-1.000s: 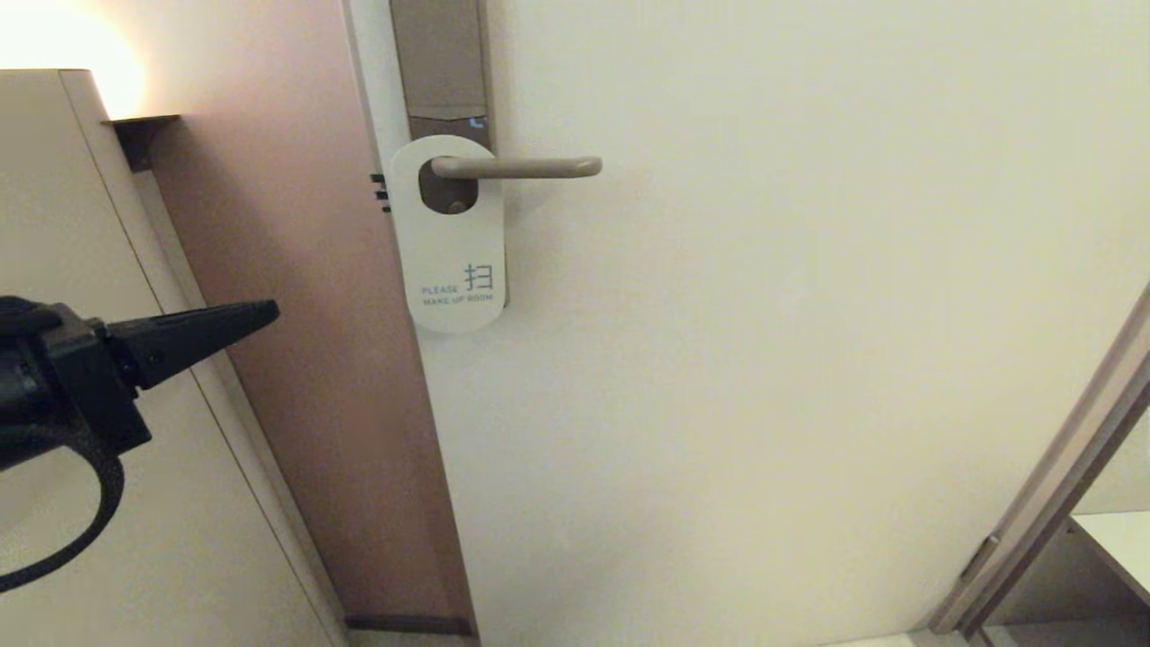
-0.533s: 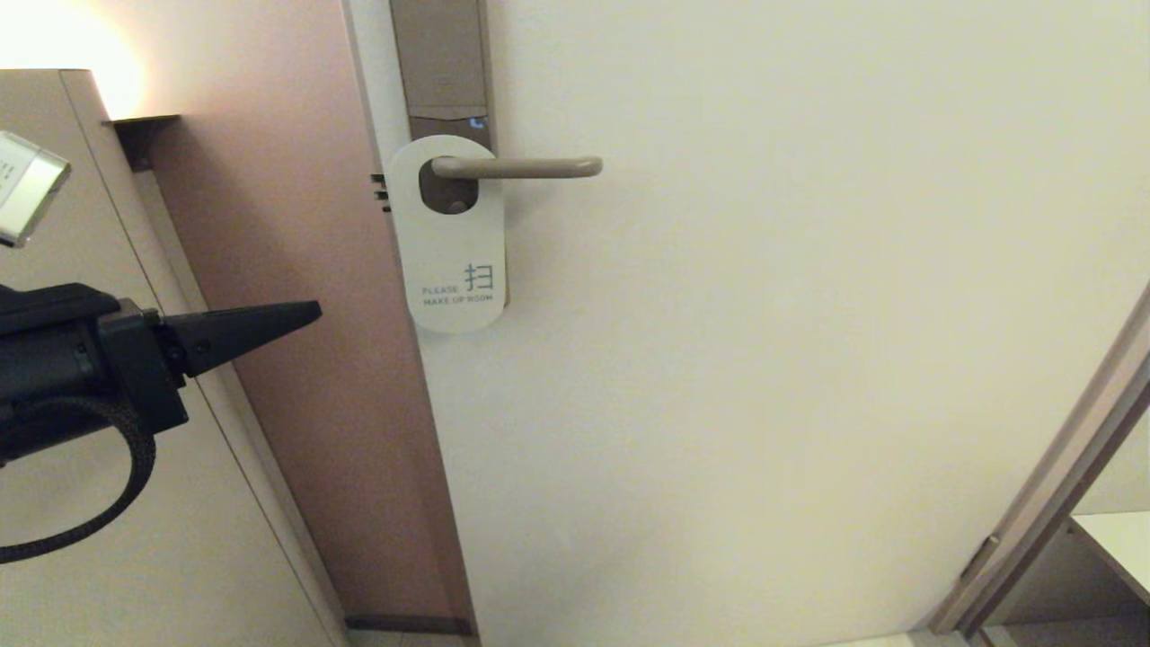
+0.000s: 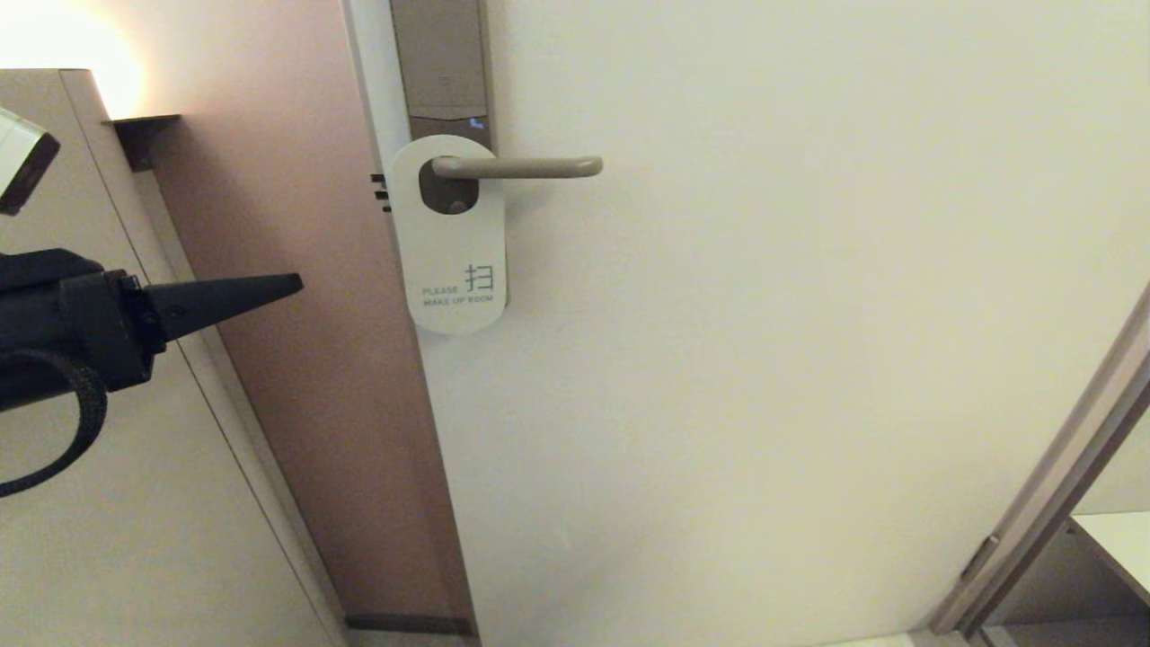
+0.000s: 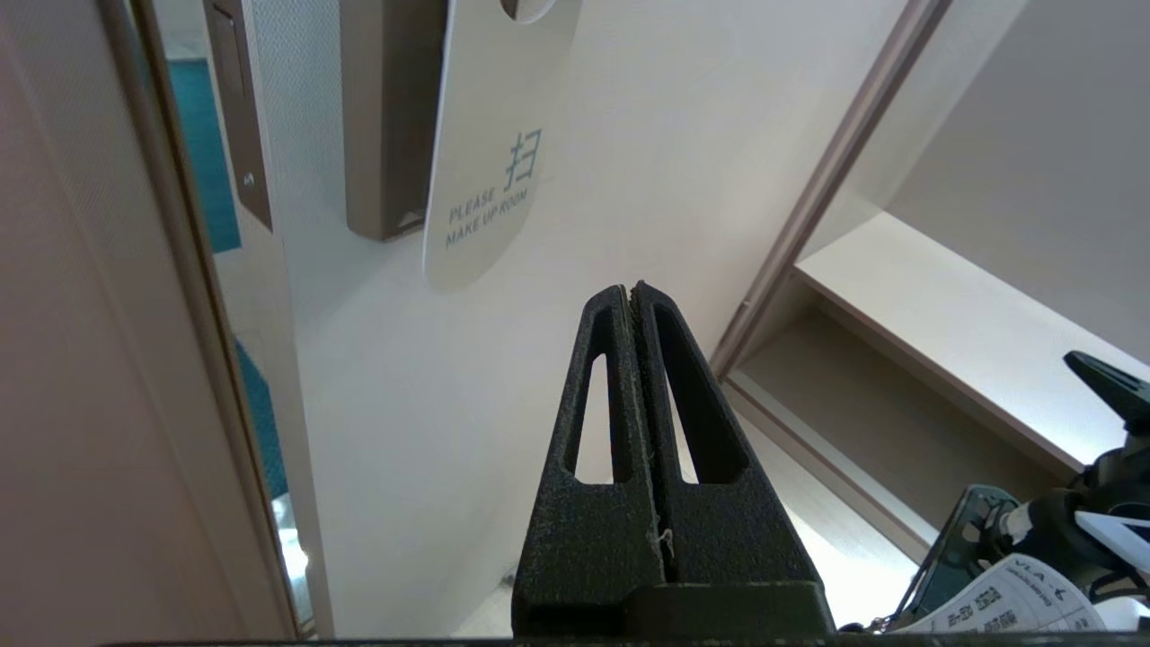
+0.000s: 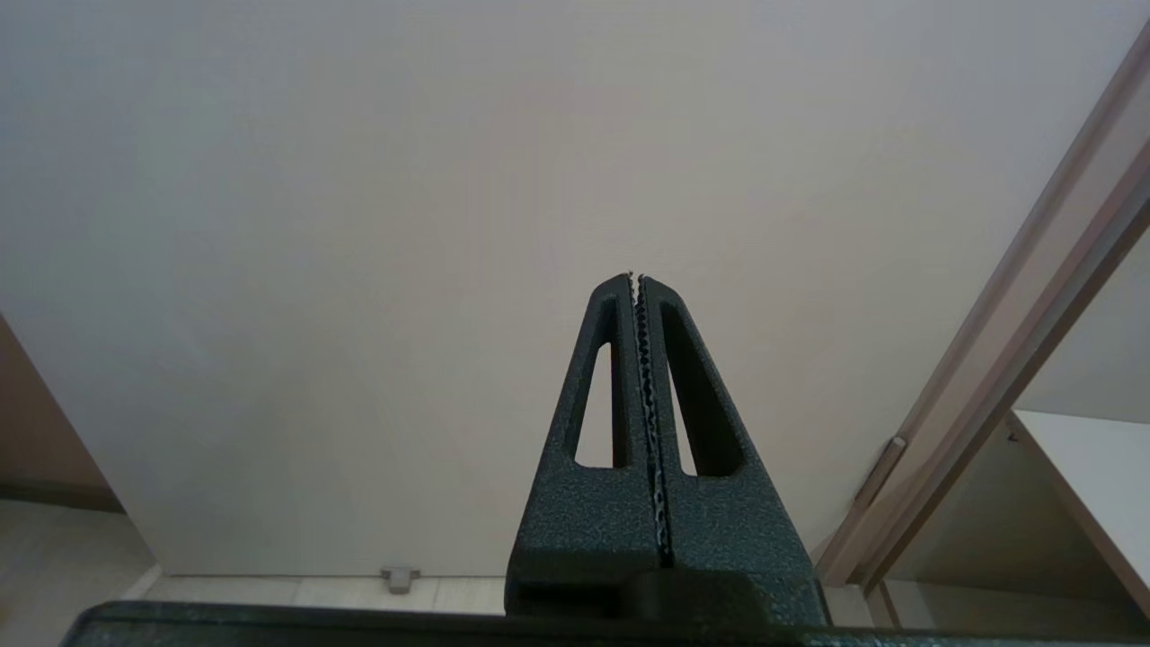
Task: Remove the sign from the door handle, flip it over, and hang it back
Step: Take down the sign
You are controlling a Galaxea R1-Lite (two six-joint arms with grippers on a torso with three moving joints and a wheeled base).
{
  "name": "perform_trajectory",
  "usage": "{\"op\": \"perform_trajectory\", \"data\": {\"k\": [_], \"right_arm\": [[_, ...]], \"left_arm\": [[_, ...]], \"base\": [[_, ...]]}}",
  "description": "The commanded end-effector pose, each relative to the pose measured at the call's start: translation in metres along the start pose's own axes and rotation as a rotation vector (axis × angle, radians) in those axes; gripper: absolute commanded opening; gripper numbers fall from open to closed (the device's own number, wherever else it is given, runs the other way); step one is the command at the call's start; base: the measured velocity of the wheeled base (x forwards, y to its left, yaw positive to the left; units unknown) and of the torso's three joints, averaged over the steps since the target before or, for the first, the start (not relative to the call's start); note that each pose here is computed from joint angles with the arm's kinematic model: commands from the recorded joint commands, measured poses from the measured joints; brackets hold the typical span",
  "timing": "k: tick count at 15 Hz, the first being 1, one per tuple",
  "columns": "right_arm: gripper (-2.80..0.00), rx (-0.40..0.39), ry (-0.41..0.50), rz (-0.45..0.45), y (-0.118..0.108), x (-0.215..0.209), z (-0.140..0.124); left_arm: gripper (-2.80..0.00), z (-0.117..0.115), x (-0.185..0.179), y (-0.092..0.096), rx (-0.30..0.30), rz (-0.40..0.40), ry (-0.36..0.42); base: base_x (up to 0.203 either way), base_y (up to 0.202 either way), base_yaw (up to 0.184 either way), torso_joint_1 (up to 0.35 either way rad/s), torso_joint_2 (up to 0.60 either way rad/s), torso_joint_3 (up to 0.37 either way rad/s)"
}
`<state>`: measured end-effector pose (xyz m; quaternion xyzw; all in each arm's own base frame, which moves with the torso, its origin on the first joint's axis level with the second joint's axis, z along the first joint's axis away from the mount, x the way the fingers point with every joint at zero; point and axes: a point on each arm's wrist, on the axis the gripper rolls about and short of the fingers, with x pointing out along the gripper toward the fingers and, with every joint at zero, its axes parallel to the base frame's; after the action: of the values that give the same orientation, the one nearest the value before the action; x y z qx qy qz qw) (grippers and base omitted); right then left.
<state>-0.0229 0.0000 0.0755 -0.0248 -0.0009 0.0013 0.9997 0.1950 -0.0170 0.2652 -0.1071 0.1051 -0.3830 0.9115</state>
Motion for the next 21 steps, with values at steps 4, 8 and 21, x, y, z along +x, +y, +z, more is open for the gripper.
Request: {"op": "perform_trajectory", "data": {"k": [4, 8, 21], "right_arm": [[-2.80, -0.001, 0.000, 0.001, 0.000, 0.000, 0.000], [-2.80, -0.001, 0.000, 0.001, 0.000, 0.000, 0.000], [-2.80, -0.001, 0.002, 0.001, 0.000, 0.000, 0.000]], "left_arm": [[-2.80, 0.001, 0.020, 0.021, -0.036, -0.047, 0.042], [-2.80, -0.001, 0.030, 0.028, -0.035, -0.083, 0.049], [0.00, -0.001, 0.053, 0.046, 0.020, -0.164, 0.017]], "base": [[0.000, 0.000, 0.000, 0.000, 0.00, 0.000], [0.000, 0.000, 0.000, 0.000, 0.00, 0.000], [0.000, 0.000, 0.000, 0.000, 0.00, 0.000]]}}
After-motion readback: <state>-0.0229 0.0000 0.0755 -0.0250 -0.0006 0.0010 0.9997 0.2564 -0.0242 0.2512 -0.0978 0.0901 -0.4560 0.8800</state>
